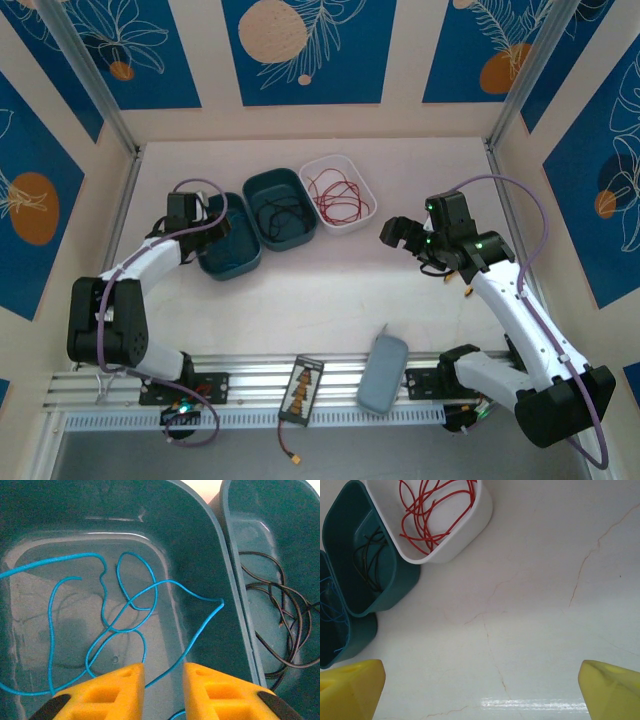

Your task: Untangle the cables

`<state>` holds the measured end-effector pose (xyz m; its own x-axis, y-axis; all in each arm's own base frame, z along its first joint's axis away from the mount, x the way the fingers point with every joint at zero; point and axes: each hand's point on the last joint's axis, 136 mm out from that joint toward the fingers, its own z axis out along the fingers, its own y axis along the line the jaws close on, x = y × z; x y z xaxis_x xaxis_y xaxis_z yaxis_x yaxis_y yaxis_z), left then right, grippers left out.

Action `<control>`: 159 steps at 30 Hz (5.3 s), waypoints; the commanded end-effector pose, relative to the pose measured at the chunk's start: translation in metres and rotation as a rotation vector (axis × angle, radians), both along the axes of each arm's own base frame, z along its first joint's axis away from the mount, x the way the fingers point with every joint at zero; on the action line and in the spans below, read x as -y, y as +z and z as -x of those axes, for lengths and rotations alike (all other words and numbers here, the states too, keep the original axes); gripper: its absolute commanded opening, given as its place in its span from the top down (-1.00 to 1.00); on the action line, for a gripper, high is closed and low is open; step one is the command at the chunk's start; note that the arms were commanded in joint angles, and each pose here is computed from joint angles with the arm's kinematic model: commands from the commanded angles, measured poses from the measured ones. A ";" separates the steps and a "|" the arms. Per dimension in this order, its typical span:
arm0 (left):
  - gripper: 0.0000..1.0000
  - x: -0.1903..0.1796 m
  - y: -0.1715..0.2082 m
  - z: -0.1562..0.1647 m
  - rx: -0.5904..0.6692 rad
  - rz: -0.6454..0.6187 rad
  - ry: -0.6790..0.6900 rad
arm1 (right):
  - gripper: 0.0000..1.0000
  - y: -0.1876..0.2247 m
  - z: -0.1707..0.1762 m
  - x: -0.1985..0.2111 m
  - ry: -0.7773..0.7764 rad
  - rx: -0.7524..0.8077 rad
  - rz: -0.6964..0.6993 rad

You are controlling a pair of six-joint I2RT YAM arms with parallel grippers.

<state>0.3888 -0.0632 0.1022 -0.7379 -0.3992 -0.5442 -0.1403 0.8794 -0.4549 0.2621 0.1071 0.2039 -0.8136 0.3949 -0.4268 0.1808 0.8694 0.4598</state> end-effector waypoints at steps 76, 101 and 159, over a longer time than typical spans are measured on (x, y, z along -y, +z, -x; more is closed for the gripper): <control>-1.00 -0.039 0.019 0.021 0.708 -0.487 -0.100 | -0.98 -0.059 -0.048 0.074 -0.188 0.439 0.399; -1.00 -0.046 -0.009 -0.005 0.577 -0.461 -0.110 | -0.98 -0.040 -0.086 0.041 -0.044 0.657 0.449; -1.00 -0.039 -0.009 -0.004 0.587 -0.452 -0.144 | -0.98 -0.106 -0.126 0.061 0.242 0.696 0.246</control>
